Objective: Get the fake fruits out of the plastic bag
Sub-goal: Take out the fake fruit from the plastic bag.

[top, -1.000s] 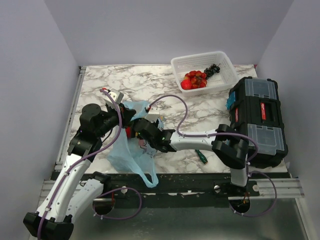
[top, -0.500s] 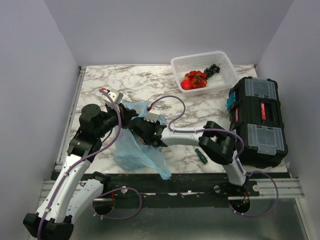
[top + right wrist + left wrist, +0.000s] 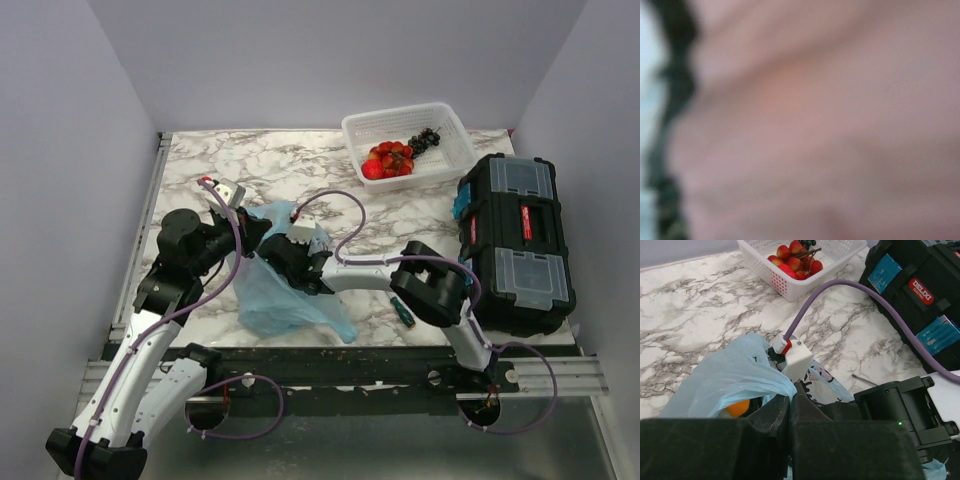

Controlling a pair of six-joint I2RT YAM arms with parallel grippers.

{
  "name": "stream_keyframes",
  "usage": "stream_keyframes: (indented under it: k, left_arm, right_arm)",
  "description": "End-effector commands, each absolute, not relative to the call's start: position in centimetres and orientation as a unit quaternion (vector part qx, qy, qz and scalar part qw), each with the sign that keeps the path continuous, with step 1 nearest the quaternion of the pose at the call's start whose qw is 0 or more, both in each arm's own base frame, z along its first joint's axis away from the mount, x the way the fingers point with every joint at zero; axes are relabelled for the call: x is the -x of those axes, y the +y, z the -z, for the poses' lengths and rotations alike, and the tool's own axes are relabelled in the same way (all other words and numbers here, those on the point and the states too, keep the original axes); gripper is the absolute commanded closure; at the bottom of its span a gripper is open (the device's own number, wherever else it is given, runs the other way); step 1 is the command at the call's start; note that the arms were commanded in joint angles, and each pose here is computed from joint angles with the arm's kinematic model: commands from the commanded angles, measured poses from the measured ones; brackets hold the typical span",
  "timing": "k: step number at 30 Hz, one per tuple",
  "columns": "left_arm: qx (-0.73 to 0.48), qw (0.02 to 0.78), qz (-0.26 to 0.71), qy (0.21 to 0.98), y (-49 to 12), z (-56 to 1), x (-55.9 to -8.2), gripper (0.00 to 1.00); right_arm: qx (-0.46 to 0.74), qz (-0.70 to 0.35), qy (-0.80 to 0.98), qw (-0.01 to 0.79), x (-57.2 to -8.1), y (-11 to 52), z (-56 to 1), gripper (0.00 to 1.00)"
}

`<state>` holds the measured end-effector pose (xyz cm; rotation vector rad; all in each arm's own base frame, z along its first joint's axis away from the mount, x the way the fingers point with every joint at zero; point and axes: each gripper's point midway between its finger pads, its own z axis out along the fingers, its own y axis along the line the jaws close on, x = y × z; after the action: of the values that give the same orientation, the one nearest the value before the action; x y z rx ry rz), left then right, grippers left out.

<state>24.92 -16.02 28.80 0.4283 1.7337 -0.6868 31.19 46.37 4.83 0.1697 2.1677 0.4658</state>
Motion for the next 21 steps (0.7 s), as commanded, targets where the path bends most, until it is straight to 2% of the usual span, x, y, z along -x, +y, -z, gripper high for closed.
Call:
stream_keyframes:
  k: [1, 5, 13, 21]
  left_arm:
    - [-0.187, 0.577, 0.301, 0.736, -16.2, -29.0, -24.6, 1.00]
    - [-0.180, 0.576, 0.296, 0.740, -16.0, -29.0, -24.9, 1.00]
    - [-0.155, 0.589, 0.262, 0.749, -14.6, -28.9, -25.6, 1.00]
    - [-0.137, 0.599, 0.238, 0.752, -13.6, -28.7, -26.1, 1.00]
  right_arm:
    - [-0.032, -0.240, 0.850, 0.468, -30.6, 46.3, -9.1, 0.57]
    - [0.013, -0.279, 0.838, 0.469, -29.2, 46.1, -11.5, 0.73]
    - [0.096, -0.323, 0.836, 0.433, -26.2, 46.5, -12.0, 0.99]
    - [0.150, -0.338, 0.814, 0.447, -24.4, 44.6, -14.7, 0.99]
